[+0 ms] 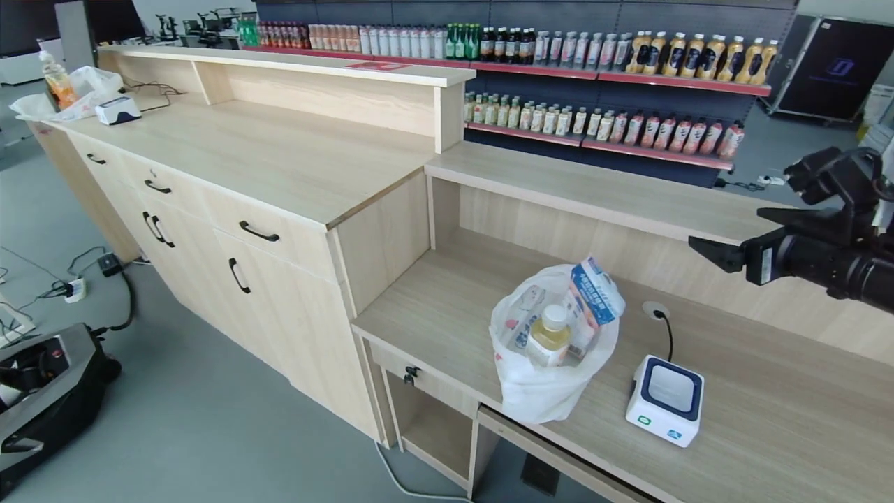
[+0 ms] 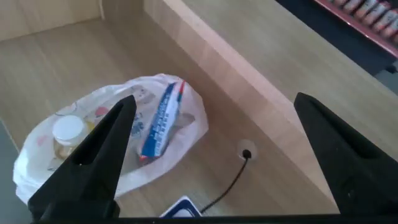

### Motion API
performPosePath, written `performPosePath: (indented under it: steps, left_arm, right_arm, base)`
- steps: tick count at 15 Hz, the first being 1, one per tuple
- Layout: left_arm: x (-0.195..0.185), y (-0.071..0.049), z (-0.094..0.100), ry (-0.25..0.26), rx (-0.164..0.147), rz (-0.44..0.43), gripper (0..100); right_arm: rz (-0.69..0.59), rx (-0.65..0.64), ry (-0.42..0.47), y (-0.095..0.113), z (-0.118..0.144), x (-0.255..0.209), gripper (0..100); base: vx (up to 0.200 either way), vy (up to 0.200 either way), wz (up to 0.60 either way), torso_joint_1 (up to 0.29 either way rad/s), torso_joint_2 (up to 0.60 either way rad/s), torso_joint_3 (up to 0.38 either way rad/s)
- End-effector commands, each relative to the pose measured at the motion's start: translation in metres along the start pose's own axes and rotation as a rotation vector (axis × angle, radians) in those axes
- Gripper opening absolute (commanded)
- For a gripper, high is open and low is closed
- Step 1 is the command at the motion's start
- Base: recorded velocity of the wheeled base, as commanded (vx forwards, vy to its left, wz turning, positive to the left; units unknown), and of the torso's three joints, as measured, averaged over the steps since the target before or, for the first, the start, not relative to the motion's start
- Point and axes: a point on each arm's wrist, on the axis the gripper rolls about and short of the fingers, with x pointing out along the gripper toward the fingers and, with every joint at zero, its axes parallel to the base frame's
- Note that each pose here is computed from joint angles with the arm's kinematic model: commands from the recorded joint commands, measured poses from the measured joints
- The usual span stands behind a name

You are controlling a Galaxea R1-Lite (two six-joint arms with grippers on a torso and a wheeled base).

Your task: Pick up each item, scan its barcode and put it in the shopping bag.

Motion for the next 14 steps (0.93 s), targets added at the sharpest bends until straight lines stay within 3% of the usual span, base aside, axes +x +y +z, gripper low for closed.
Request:
performPosePath:
  steps: [1,3,7,8,11,14]
  left_arm:
    - [0.000,0.000,0.000,0.001,0.000,0.000,100]
    - [0.000,0.000,0.000,-0.001,0.000,0.000,100]
    - [0.000,0.000,0.000,-0.001,0.000,0.000,100]
    - [0.000,0.000,0.000,-0.001,0.000,0.000,100]
    - [0.000,0.000,0.000,-0.001,0.000,0.000,100]
    - [0.000,0.000,0.000,-0.001,0.000,0.000,100]
  right_arm:
    - [-0.124,0.010,-0.069,-0.024,0.037,-0.043,100]
    - [-0.158,0.033,-0.006,-0.033,0.048,-0.077,100]
    - [-0.184,0.048,0.033,-0.016,0.044,-0.120,100]
    - [-0.252,0.053,0.061,-0.001,0.031,-0.155,100]
    - [-0.273,0.072,0.148,0.029,0.010,-0.208,100]
    - [-0.317,0.111,0.189,0.051,-0.017,-0.235,100]
  base:
    - [0.000,0.000,-0.60,-0.007,0.01,0.012]
    - [0.000,0.000,-0.60,0.000,0.00,0.007]
    - [0.000,0.000,-0.60,0.001,0.01,0.004]
    - [0.000,0.000,-0.60,0.007,0.00,0.007]
    - [0.000,0.000,-0.60,0.002,0.00,0.002]
    - [0.000,0.000,-0.60,0.001,0.00,0.007]
